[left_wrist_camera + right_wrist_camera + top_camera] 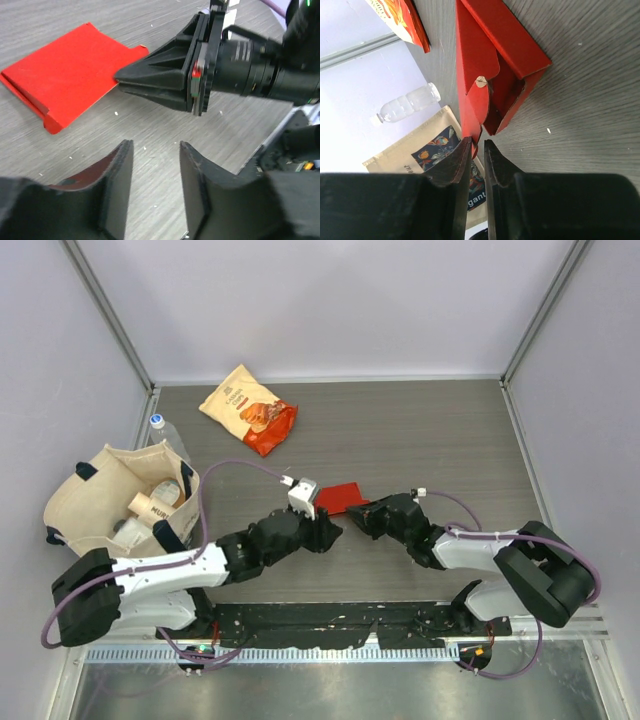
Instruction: Fold the paper box
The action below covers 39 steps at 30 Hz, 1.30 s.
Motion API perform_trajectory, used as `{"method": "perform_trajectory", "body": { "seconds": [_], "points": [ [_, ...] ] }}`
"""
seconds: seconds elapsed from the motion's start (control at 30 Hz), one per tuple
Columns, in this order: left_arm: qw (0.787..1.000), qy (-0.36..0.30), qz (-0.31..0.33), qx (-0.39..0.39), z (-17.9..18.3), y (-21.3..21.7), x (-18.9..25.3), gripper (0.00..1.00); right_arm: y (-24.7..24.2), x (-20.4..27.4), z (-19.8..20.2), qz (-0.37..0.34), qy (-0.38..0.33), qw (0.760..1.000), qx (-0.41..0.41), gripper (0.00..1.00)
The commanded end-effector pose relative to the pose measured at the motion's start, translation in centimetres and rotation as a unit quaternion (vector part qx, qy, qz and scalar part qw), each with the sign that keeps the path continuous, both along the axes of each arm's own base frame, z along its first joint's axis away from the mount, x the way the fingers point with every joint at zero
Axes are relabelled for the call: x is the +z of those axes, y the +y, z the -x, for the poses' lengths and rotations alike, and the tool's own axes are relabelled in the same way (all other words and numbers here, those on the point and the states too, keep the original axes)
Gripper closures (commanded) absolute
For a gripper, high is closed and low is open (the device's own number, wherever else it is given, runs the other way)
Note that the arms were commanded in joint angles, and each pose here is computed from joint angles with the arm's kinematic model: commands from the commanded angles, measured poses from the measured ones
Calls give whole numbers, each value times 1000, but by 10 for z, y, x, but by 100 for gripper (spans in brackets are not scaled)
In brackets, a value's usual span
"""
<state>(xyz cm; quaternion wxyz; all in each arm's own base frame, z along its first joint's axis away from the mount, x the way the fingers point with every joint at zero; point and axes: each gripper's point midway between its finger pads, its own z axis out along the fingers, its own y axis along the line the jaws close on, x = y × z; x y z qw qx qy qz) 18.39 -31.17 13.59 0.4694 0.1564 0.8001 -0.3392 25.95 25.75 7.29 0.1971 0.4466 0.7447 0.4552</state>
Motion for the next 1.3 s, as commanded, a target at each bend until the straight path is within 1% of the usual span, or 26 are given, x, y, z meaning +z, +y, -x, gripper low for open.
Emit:
{"method": "perform_trajectory", "body": {
  "seconds": [0.0, 0.07, 0.13, 0.17, 0.27, 0.33, 0.43, 0.5, 0.57, 0.6, 0.63, 0.67, 0.7, 0.73, 0.83, 0.87, 0.9, 0.93, 0.97, 1.03, 1.07, 1.13, 1.17, 1.2, 1.23, 1.27],
  "points": [
    [996, 92, -2, -7, -16, -5, 2, 60, -4, 2, -6, 29, -43, 999, 1, 77],
    [995, 98, 13, 30, -45, -4, 5, 65, -7, 2, -6, 42, -53, 998, 3, 75],
    [992, 113, 6, 49, -64, -7, -17, 67, -10, 2, -8, 53, -60, 997, 0, 74],
    [992, 111, 17, 54, -73, -12, -14, 67, -11, 4, -8, 58, -66, 996, 1, 74],
    [988, 135, -5, 74, -88, -14, -48, 74, -16, 1, -8, 69, -65, 995, -5, 74],
    [986, 143, -18, 86, -91, -12, -66, 76, -18, -2, -6, 76, -63, 995, -2, 74],
    [985, 155, -11, 79, -85, -13, -84, 76, -20, -3, -1, 92, -77, 993, 13, 73],
    [984, 158, -3, 81, -83, -11, -93, 76, -25, -3, 3, 124, -108, 985, 45, 68],
    [982, 166, -15, 84, -81, -8, -104, 76, -26, 21, 7, 126, -170, 974, 82, 57],
    [983, 164, -17, 82, -81, -8, -103, 77, -32, 31, 1, 138, -198, 966, 95, 49],
    [983, 164, -15, 78, -79, -8, -103, 76, -34, 43, 0, 179, -249, 941, 141, 46],
    [984, 159, -12, 74, -78, -8, -98, 76, -35, 49, -2, 193, -263, 931, 165, 44],
    [986, 153, -11, 68, -78, -8, -93, 75, -34, 66, -7, 192, -283, 919, 197, 42],
    [987, 149, -11, 64, -77, -9, -89, 73, -36, 65, -12, 222, -302, 898, 229, 41],
    [989, 137, -17, 53, -76, -7, -72, 67, -33, 88, -29, 208, -342, 869, 289, 42],
    [990, 132, -15, 47, -76, -9, -65, 65, -29, 71, -36, 199, -320, 871, 315, 43],
    [992, 122, -7, 42, -76, -10, -52, 64, -17, 86, -36, 167, -352, 855, 343, 44],
    [992, 118, -7, 37, -76, -10, -46, 61, -14, 87, -42, 157, -364, 849, 350, 49],
    [993, 115, -6, 34, -75, -10, -40, 60, -11, 73, -47, 149, -353, 851, 358, 50],
    [994, 106, -3, 27, -72, -8, -25, 55, -7, 74, -61, 150, -367, 846, 356, 50],
    [994, 103, -4, 27, -71, -6, -21, 54, -7, 66, -67, 169, -368, 841, 360, 50],
    [995, 95, -8, 30, -68, 2, -10, 51, -20, 41, -86, 232, -328, 845, 352, 48],
    [995, 91, -16, 31, -67, 6, -11, 50, -27, 32, -90, 267, -318, 835, 361, 47],
    [995, 89, -21, 33, -65, 10, -11, 46, -31, 23, -95, 285, -306, 833, 362, 45],
    [995, 90, -30, 41, -64, 18, -15, 44, -34, 16, -98, 300, -296, 830, 364, 41],
    [994, 93, -34, 42, -62, 21, -17, 43, -32, 14, -103, 301, -297, 826, 372, 40]
  ]
}}
